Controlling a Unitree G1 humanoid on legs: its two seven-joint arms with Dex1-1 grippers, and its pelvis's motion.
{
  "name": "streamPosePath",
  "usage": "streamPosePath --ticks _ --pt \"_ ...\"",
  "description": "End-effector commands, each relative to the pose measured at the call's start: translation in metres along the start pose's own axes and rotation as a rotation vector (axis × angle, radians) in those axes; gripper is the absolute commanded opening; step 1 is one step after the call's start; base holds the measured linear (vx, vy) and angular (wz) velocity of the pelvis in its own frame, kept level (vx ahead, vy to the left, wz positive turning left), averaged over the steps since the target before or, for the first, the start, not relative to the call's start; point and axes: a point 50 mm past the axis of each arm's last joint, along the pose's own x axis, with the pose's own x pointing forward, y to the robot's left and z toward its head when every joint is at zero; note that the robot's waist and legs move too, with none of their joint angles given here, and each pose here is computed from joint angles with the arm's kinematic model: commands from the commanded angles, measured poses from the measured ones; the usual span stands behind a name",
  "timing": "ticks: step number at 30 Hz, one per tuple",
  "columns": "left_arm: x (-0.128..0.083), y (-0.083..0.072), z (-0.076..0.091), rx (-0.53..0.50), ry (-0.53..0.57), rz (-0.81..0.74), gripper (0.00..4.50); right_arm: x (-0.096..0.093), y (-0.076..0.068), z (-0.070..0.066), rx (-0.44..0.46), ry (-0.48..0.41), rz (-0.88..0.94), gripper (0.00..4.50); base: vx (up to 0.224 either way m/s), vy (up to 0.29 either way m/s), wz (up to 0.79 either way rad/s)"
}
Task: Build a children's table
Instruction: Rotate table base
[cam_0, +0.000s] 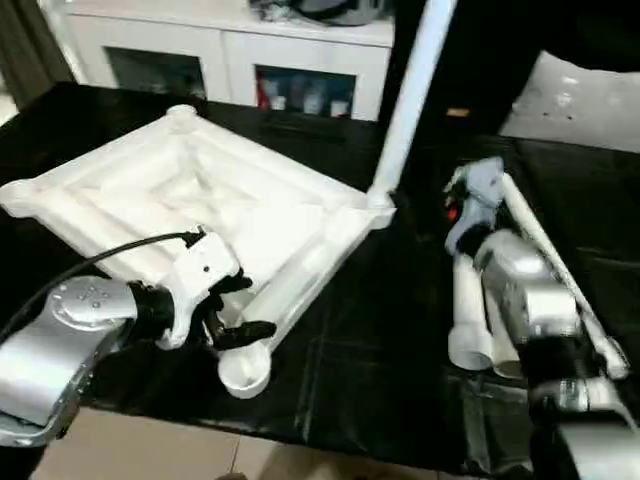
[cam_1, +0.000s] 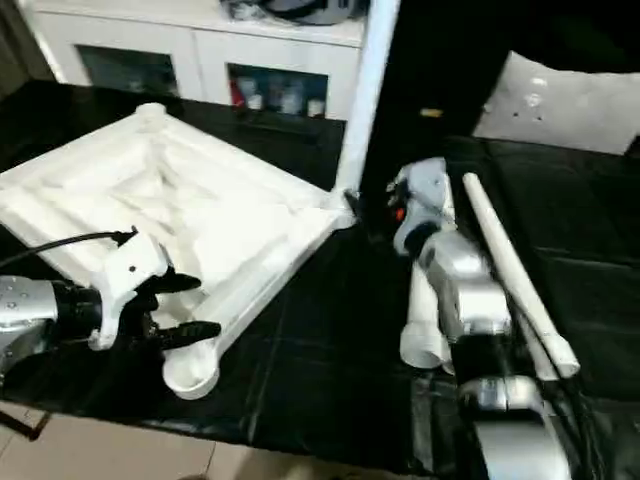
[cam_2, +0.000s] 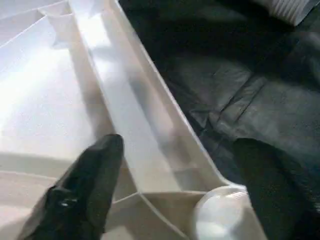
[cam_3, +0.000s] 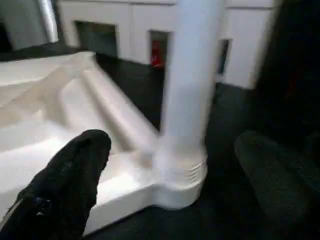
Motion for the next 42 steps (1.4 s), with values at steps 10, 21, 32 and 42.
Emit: streamPosePath --ticks 10,21,32,42 --pt "-0.021 0.028 -0.005 0.239 0.188 -0.085 4.41 -0.047 0.039 -0.006 -0.158 0.096 0.413 4.50 0.000 0.000 0.00" --pt "-0.020 0.047 -0.017 0.327 0.276 -0.154 4.26 -0.075 0.055 -0.010 -0.210 0.197 0.558 4.50 0.000 0.000 0.00" --pt "-0.018 0.063 -0.038 0.428 0.415 -0.232 3.50 -0.093 0.066 -0.010 -0.219 0.257 0.615 4.50 0.000 0.000 0.00" --pt "0.003 0.064 -0.040 0.446 0.360 -0.310 2.69 -0.103 0.072 -0.009 -0.213 0.318 0.690 4.50 0.000 0.000 0.00"
